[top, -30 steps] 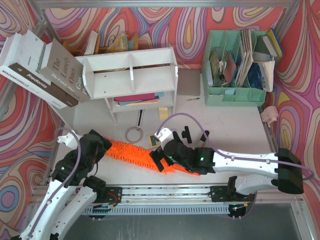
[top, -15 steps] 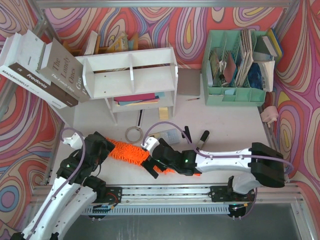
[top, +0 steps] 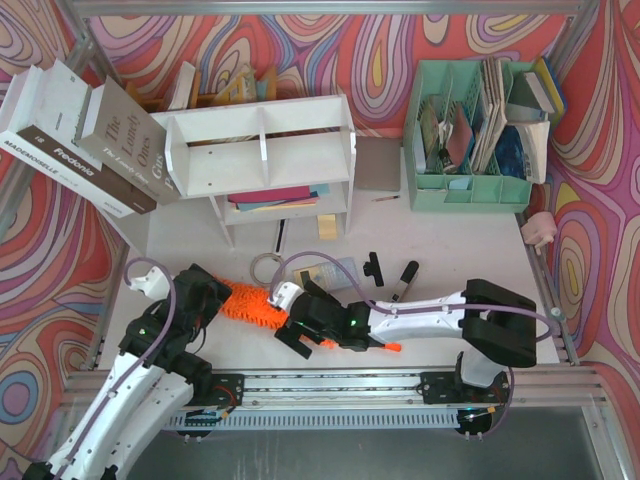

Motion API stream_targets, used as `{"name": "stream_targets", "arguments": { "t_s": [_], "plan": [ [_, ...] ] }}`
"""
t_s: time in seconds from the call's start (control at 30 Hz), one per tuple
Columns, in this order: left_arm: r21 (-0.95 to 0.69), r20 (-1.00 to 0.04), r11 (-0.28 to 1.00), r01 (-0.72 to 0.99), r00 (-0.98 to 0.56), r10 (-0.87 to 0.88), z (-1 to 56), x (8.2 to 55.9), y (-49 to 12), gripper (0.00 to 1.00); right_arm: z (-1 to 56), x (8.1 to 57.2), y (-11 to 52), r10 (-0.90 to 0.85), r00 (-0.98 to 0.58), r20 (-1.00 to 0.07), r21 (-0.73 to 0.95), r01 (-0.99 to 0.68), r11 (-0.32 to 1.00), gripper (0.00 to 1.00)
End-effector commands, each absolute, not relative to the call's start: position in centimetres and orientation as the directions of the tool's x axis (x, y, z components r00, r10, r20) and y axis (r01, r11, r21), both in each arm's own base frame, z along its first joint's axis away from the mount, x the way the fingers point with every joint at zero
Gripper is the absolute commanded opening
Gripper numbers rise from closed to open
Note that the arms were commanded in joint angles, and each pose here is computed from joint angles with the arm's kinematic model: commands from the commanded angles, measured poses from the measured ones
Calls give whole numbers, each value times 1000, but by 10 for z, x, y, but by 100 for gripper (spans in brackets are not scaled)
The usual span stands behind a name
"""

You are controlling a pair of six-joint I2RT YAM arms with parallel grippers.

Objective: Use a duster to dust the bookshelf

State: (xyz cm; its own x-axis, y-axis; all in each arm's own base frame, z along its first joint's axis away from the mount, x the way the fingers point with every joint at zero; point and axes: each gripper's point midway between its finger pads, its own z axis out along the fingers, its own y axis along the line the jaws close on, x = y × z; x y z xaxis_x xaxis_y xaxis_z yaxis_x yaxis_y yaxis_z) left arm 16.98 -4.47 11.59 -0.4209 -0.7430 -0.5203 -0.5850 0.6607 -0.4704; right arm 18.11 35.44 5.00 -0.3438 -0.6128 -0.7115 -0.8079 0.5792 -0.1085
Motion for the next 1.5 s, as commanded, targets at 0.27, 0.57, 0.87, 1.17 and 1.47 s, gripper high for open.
{"name": "stream_targets", "arguments": {
  "t_s": [0.27,0.57,0.87,1.17,1.47],
  "plan": [
    [-492,-529,628,-603,-366,-766,110,173,-39,98,39,202,365,-652,-286,-702,-189,-808,558,95],
    [-494,-495,604,-625,-370,-787,93,173,-44,98,25,204,365,-676,-283,-680,-195,-820,538,81],
    [-516,-473,579,-631,-354,-807,96,178,-49,98,38,213,366,-673,-230,-702,-245,-810,533,50],
    [-546,-466,542,-639,-307,-830,103,181,-46,98,61,215,372,-668,-156,-728,-274,-827,491,25],
    [-580,-449,503,-641,-264,-854,108,185,-47,93,87,215,380,-639,-117,-761,-274,-834,479,8]
  ]
}}
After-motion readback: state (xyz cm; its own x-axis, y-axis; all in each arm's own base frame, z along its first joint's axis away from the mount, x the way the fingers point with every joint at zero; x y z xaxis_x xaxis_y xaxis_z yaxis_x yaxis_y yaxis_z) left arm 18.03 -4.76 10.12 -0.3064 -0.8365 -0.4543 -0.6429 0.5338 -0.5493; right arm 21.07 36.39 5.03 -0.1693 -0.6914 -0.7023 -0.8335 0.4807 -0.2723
